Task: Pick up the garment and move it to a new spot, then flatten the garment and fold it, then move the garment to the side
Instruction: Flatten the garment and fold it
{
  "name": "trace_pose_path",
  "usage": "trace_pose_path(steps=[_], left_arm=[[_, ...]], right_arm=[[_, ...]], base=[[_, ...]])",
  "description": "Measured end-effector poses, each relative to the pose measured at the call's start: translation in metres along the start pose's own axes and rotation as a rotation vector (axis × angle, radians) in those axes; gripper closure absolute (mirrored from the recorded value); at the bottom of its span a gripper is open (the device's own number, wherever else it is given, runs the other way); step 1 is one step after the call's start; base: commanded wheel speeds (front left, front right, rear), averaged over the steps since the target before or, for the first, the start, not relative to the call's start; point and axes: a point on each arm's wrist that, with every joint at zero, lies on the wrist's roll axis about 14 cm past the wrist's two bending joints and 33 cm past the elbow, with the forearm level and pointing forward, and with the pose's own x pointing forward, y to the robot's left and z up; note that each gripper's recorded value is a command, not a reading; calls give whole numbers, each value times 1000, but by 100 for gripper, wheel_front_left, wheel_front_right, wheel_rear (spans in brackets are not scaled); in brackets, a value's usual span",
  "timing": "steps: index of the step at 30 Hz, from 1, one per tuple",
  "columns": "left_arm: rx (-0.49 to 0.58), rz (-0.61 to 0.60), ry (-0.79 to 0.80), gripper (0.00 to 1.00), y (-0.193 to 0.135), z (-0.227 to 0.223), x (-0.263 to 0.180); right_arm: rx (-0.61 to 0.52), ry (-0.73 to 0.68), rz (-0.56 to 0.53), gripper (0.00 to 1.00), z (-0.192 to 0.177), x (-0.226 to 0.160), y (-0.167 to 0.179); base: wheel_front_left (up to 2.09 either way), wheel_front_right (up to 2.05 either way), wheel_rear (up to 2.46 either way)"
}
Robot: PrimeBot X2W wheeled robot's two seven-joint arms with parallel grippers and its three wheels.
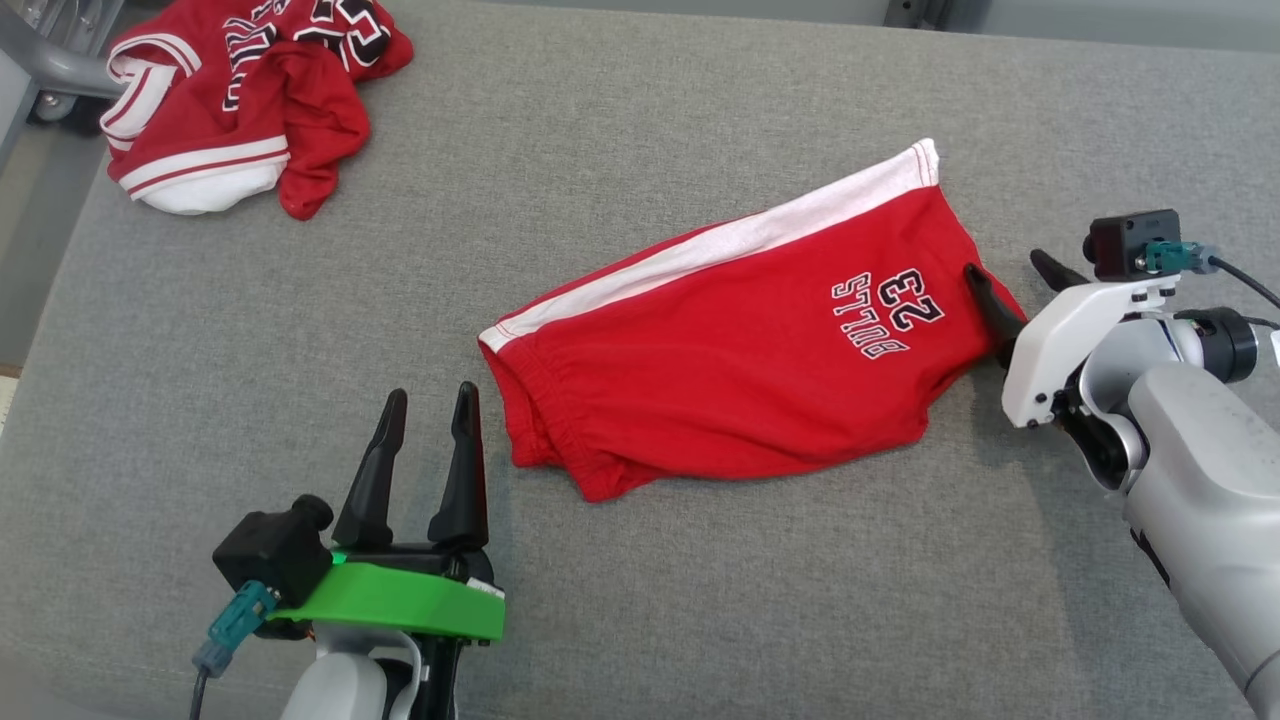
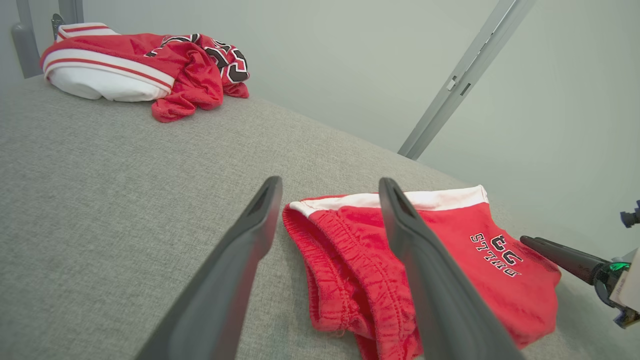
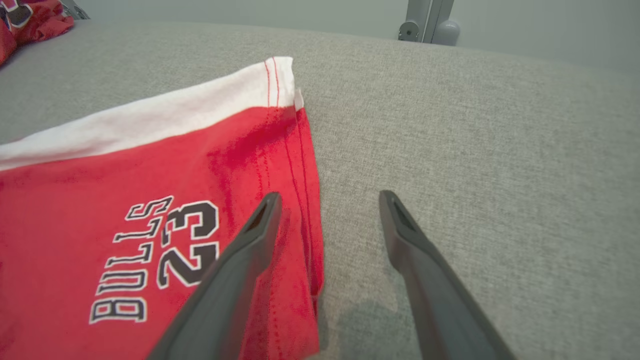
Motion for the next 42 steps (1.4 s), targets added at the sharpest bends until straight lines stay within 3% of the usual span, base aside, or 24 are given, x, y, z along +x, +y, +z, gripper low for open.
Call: trace_pose_path(steps=[12, 14, 16, 17, 18, 29, 42], left_arm=[[-1, 50, -35, 0, 11, 12, -15], [0, 54, -39, 0, 12, 13, -16], [0, 58, -41, 0, 12, 14, -17], [0, 58, -42, 0, 12, 14, -17], [0, 56, -44, 0, 12, 15, -17], [37, -30, -31, 0, -10, 9, -10], [27, -169, 34, 0, -53, -15, -4]], right_arm=[[16, 138, 23, 2, -30, 1, 14], [14, 159, 24, 52, -33, 0, 16], [11, 172, 26, 71, -35, -1, 18], [13, 171, 28, 91, -35, -2, 19], [19, 169, 30, 100, -35, -3, 20], [115, 10, -24, 100, -25, -33, 8], [324, -177, -300, 100, -55, -131, -62]], base=[[0, 0, 0], [0, 0, 0], [0, 0, 0], [0, 0, 0], [0, 0, 0], [0, 0, 0], [0, 0, 0]])
